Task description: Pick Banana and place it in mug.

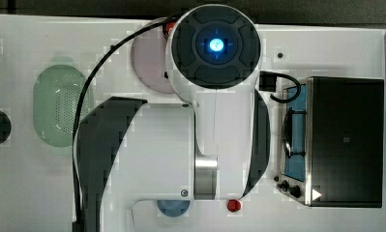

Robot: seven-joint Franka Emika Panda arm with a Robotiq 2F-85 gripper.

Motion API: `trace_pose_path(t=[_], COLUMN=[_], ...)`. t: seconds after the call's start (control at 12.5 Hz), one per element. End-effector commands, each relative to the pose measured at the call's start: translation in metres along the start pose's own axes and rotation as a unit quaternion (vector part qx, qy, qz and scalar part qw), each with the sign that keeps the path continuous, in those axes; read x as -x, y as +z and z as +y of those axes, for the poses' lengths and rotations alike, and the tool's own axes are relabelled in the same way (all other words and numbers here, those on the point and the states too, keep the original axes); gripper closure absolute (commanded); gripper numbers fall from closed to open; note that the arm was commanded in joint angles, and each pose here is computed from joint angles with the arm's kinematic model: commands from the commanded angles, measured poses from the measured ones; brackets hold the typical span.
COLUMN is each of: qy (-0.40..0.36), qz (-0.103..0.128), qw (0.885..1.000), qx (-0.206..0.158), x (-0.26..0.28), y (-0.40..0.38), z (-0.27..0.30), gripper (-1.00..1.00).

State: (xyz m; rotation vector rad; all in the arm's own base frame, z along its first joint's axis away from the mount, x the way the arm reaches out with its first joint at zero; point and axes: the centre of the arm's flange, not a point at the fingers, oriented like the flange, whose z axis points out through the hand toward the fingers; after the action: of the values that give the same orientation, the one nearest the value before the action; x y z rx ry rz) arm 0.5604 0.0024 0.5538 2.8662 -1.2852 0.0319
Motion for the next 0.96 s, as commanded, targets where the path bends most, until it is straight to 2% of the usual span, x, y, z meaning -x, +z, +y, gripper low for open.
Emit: trace_pose_path(t=[0.08,0.24,0.56,0.96], qy=[0.034,0.034,-0.001,-0.118], qz=[-0.028,-0.030,-0.035,-0.042], qw=[0.999,0.999,0.999,0.992], qx=[0.005,0.008,0.012,0.018], x=[0.087,0.087,0.077,0.059], y=[-0.086,-0.082,-0.037,0.088], z=[0.142,0.141,0.128,0.104], gripper=[-0.57,-0.99,-1.00,-1.00])
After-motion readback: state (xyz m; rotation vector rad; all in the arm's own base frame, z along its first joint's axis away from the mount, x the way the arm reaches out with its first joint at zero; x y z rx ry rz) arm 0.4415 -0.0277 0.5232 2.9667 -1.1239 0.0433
